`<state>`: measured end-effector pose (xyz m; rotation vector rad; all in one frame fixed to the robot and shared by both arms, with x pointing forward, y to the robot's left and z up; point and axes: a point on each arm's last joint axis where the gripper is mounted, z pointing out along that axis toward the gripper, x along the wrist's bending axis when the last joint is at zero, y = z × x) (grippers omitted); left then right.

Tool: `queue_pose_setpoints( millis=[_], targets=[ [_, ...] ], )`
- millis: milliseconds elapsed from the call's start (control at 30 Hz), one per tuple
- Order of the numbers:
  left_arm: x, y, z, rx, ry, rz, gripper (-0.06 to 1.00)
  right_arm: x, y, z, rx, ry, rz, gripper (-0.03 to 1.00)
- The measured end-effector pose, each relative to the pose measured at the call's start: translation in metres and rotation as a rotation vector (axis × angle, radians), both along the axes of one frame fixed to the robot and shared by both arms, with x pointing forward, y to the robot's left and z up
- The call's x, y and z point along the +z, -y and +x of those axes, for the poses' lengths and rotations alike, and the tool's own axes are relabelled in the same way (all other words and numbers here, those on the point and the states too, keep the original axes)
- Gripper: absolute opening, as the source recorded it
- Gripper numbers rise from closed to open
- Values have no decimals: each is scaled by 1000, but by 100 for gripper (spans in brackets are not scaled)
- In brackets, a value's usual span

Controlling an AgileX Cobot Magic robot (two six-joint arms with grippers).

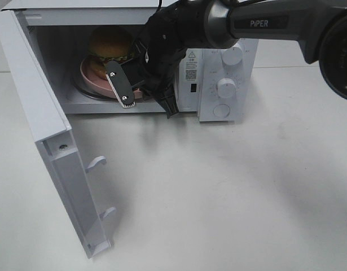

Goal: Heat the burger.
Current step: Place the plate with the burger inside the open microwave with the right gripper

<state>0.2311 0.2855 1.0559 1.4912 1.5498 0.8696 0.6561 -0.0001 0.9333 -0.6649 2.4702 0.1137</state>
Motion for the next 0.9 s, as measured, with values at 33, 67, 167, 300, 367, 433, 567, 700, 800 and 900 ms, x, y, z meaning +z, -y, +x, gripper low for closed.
queue_pose_setpoints(
  millis=[33, 67, 167, 300, 367, 433, 567, 700, 800, 900],
  targets=[
    [0, 0, 0, 0, 0, 0, 99, 0, 0, 0, 0, 0, 0, 7],
    [0, 0, 0, 0, 0, 0, 99, -1, 0, 0, 0, 2, 4, 9],
    [0, 0, 0, 0, 0, 0, 99, 3, -3, 3, 10, 40, 35, 19],
    [0, 0, 0, 0, 0, 0, 99, 8, -5, 5, 10, 63, 57, 34],
    [0, 0, 0, 0, 0, 0, 99, 8, -5, 5, 1, 60, 63, 40],
    [0, 0, 0, 0, 0, 0, 99, 8, -5, 5, -9, 54, 69, 49],
    [0, 0, 0, 0, 0, 0, 99, 6, -3, 3, -55, 13, 71, 65],
    [0, 0, 0, 0, 0, 0, 99, 4, -2, 1, -73, -16, 60, 68],
    [0, 0, 0, 0, 0, 0, 99, 8, -2, -2, -90, -37, 88, 70],
    [0, 0, 0, 0, 0, 0, 99, 13, 0, -6, -93, -41, 103, 70]
  ],
)
